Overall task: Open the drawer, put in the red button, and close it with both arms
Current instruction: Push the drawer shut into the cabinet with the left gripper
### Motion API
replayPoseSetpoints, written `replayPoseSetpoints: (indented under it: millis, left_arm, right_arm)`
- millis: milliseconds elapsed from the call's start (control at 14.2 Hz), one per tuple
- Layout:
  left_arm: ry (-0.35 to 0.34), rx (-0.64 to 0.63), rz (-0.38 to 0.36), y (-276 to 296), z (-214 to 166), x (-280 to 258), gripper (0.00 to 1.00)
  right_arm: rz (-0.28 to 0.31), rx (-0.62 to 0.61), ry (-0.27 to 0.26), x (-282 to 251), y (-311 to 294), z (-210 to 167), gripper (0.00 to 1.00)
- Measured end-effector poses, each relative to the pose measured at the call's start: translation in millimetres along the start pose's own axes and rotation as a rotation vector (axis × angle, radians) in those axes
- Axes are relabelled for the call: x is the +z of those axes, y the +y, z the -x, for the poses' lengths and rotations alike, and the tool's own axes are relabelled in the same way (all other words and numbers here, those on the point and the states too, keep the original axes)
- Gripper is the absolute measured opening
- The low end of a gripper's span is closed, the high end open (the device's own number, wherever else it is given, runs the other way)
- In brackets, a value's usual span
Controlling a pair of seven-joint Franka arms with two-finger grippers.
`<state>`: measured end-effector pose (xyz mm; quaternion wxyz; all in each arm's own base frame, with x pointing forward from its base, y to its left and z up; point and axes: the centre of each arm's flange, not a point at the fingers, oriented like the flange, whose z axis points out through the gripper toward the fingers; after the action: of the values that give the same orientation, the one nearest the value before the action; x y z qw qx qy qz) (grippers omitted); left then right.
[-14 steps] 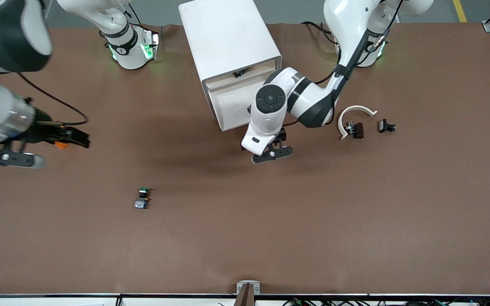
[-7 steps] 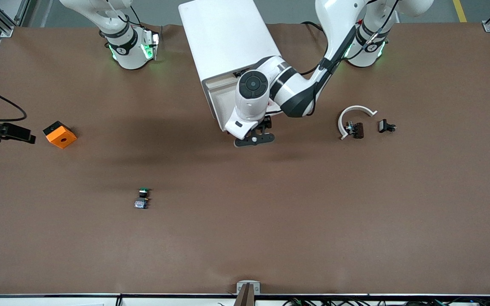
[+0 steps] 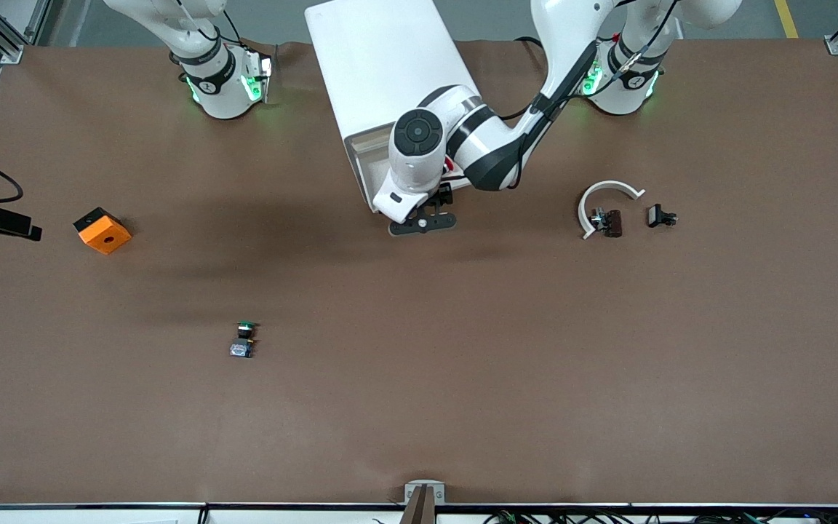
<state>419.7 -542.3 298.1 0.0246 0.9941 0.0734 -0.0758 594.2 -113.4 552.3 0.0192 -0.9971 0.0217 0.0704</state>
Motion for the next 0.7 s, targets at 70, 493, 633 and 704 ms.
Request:
replayPoseSetpoints:
  millis: [70, 493, 633, 704]
  left_arm:
    - [-0.013, 0.000, 0.001, 3, 8, 2, 1.00]
    - [-0.124, -0.026, 0.020, 13, 41, 21, 1.00]
    - [-0.166, -0.053, 0.032, 14, 44, 26, 1.00]
    - [-0.187, -0.067, 0.039, 14, 44, 29, 1.00]
  right_arm:
    - [0.000, 0.000, 0.000, 0, 0, 0, 1.00]
    - [0.063, -0.010, 0.016, -17, -1, 2, 1.00]
    - [0.069, -0.012, 0.035, -30, -3, 5, 1.00]
    - [0.068, -0.011, 0.036, -34, -3, 6, 1.00]
